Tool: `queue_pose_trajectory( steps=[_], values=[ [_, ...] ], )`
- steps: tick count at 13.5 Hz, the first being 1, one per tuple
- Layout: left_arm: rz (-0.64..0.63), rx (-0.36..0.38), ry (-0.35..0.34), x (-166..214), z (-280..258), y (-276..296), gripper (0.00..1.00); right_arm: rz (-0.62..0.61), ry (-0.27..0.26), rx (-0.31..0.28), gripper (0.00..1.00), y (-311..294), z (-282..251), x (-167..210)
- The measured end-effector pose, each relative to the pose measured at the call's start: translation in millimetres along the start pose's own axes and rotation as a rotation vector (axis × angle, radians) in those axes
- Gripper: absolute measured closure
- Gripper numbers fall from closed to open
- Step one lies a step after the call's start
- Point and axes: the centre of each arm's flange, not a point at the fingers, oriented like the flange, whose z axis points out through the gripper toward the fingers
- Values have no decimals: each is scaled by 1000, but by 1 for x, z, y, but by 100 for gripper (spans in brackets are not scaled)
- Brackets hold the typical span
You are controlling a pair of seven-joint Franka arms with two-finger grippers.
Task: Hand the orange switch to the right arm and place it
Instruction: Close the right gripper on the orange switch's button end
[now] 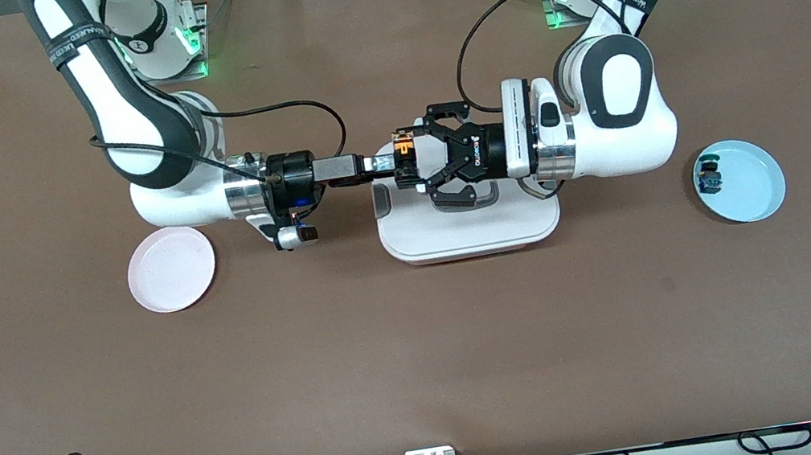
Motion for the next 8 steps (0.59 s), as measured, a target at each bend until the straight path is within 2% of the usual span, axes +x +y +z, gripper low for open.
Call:
queue_pose_trajectory(
  steps=[5,8],
  values=[
    [1,0,0,0,0,0,26,1,2,-3,4,4,6,3],
    [1,0,0,0,0,0,26,14,3,34,4,0,13,0]
  ],
)
